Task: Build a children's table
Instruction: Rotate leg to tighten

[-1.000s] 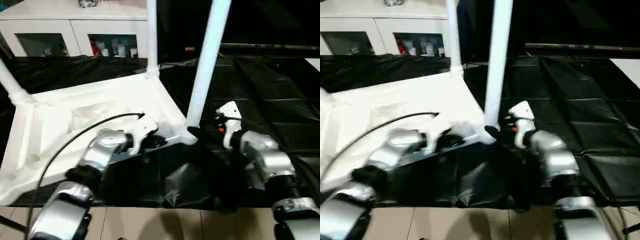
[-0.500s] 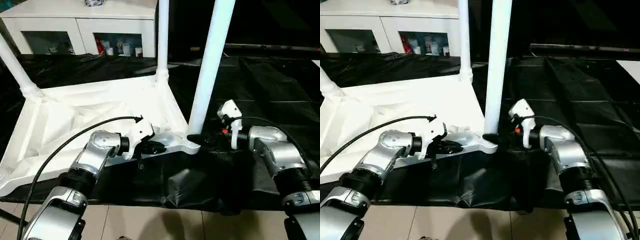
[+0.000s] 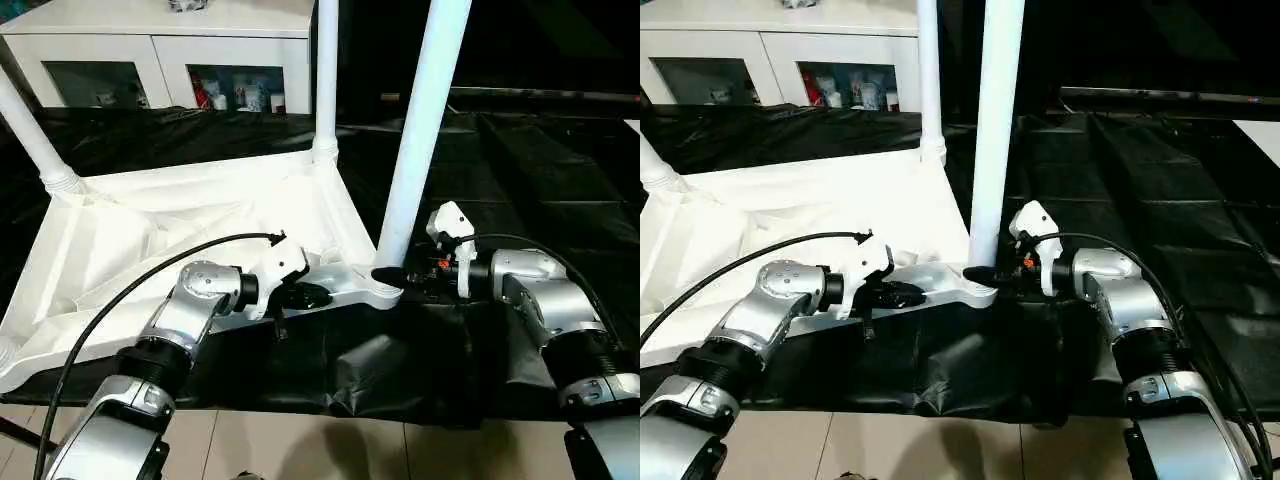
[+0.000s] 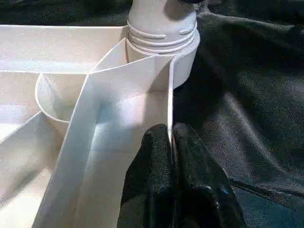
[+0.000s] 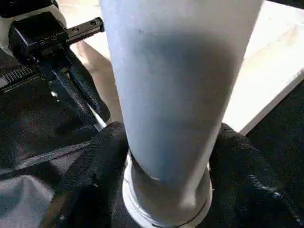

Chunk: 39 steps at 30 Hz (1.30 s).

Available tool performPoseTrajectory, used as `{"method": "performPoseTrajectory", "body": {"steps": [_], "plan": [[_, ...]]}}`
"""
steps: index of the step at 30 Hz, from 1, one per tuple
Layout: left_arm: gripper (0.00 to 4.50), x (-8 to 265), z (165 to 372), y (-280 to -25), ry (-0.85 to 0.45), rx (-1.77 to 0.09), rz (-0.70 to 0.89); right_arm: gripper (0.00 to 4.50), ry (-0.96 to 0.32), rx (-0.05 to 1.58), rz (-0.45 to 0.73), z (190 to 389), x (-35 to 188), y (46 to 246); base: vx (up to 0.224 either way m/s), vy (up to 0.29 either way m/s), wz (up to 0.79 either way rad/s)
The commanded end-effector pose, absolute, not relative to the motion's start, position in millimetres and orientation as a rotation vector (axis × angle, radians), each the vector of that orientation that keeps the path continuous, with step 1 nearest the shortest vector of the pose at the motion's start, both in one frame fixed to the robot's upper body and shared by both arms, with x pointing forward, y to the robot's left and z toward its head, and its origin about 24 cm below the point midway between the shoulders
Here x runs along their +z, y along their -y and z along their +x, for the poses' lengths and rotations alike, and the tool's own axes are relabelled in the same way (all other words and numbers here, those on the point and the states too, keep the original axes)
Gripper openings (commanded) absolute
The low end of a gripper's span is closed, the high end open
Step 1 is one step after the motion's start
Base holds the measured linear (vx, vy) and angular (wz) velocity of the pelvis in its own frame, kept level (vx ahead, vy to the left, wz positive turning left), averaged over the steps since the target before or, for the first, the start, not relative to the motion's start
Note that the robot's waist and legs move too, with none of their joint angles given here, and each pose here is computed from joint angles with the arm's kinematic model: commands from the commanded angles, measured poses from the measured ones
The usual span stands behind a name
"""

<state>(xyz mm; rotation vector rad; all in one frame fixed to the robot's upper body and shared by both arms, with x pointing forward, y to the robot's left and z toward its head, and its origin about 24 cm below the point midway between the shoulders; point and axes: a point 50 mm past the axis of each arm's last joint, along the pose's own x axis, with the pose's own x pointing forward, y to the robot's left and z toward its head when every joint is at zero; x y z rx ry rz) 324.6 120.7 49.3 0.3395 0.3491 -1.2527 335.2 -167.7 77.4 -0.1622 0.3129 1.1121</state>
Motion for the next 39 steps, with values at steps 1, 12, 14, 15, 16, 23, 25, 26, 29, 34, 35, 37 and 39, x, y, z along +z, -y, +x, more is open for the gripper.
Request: {"method": "performPoseTrajectory", "body": {"steps": [1, 12, 14, 15, 16, 23, 25, 26, 29, 34, 35, 37, 39], "plan": [[0.00, 49, 321, -116, -0.333, -1.280, 0.322, 2.34, -0.309, 1.121, -0.174, 336.2, 79, 166.9, 0.000, 0.000, 0.00], [0.00, 53, 345, -100, -0.297, -1.051, 0.359, 1.92, -0.292, 0.751, -0.065, 339.1, 51, 163.6, 0.000, 0.000, 0.00], [0.00, 54, 348, -96, -0.292, -1.019, 0.370, 1.91, -0.295, 0.686, -0.061, 339.2, 45, 162.3, 0.000, 0.000, 0.00], [0.00, 54, 352, -90, -0.293, -0.972, 0.373, 1.91, -0.304, 0.565, -0.036, 340.7, 39, 159.8, 0.000, 0.000, 0.00], [0.00, 55, 355, -84, -0.291, -0.935, 0.377, 1.91, -0.318, 0.467, -0.008, 341.1, 33, 156.9, 0.000, 0.000, 0.00], [0.00, 58, 360, -56, -0.266, -0.882, 0.375, 1.91, -0.328, 0.241, 0.014, 339.5, 21, 122.2, 0.000, 0.000, 0.00], [0.00, 58, 358, -54, -0.257, -0.908, 0.375, 1.91, -0.291, 0.290, 0.005, 338.7, 24, 112.8, 0.000, 0.000, 0.00], [0.00, 57, 358, -54, -0.255, -0.916, 0.377, 2.47, -0.269, 0.315, 0.026, 338.4, 27, 109.4, 0.000, 0.000, 0.00], [0.00, 54, 355, -57, -0.253, -0.944, 0.376, 2.67, -0.233, 0.343, 0.053, 338.9, 32, 107.7, 0.000, 0.000, 0.00], [0.00, 51, 351, -69, -0.250, -1.004, 0.367, 3.06, -0.173, 0.378, 0.005, 343.8, 46, 125.4, 0.000, 0.000, 0.00], [0.00, 51, 350, -71, -0.250, -1.013, 0.365, 3.27, -0.165, 0.387, -0.009, 344.2, 48, 129.4, 0.000, 0.000, 0.00], [0.00, 52, 349, -77, -0.235, -1.037, 0.354, 3.39, -0.161, 0.437, -0.054, 344.3, 53, 143.5, 0.000, 0.000, 0.00], [0.00, 53, 348, -81, -0.228, -1.059, 0.338, 3.49, -0.167, 0.488, -0.069, 343.5, 57, 153.8, 0.000, 0.000, 0.00]]}}
